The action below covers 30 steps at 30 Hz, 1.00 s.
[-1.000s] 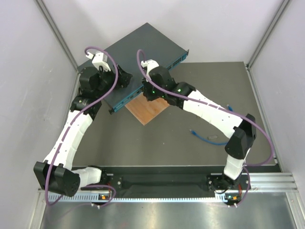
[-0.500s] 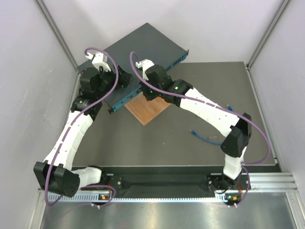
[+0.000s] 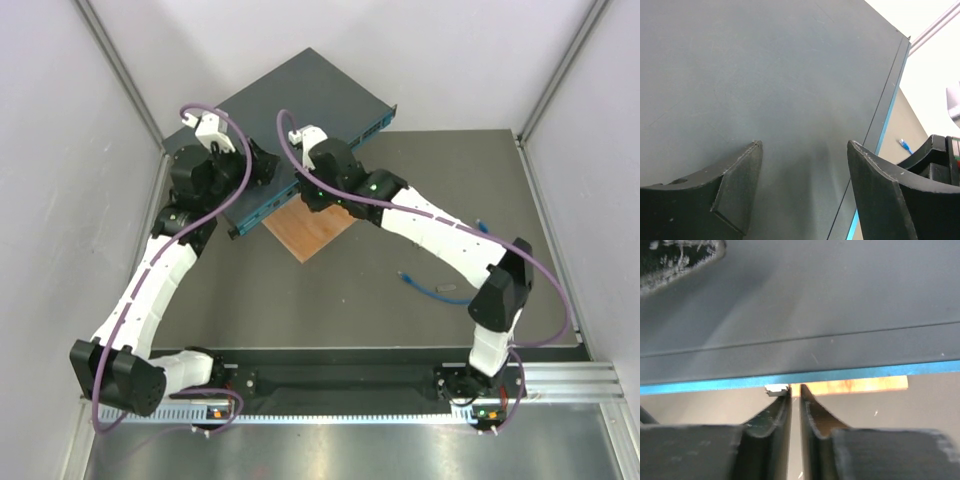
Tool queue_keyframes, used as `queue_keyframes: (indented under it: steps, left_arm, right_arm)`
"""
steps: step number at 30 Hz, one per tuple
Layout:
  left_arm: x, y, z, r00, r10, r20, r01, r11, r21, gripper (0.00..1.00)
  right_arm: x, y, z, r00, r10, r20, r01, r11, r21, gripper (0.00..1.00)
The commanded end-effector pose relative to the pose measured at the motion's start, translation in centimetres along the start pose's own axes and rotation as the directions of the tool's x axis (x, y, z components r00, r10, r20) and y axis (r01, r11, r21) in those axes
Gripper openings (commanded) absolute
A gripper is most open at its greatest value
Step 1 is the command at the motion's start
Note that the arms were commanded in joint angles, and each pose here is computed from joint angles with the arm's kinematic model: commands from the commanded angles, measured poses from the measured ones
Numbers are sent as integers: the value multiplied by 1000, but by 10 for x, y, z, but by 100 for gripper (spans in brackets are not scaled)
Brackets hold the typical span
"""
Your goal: Insert the plug into the switch port
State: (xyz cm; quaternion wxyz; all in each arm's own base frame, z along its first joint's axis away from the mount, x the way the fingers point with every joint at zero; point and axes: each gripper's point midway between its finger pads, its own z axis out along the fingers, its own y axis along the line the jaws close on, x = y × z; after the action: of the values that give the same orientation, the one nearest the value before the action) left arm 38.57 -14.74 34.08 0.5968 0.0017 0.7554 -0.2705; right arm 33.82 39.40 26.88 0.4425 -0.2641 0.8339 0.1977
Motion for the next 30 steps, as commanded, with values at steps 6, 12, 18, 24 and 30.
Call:
queue_keyframes:
  steps: [6,12,18,24,30]
  left_arm:
    - [39,6,-2,977,-35,-210,34,999,-9,76]
    - [16,-7,-4,986,-2,-166,9,999,47,80]
    - [3,-27,-9,987,55,-148,-33,988,150,82]
    - [-1,-23,-7,989,53,-136,-37,992,121,81]
    - [-4,-16,-4,989,75,-129,-63,994,92,80]
  right_arm:
    - [-63,-7,-67,920,-98,379,173,971,-167,34]
    - [19,-68,-100,945,-237,224,279,944,-176,62]
    - [109,-135,-114,958,-287,-17,281,948,-146,74]
    - [161,-223,-96,970,-63,-234,96,986,133,63]
    - [183,-264,-59,944,105,-314,-5,953,304,52]
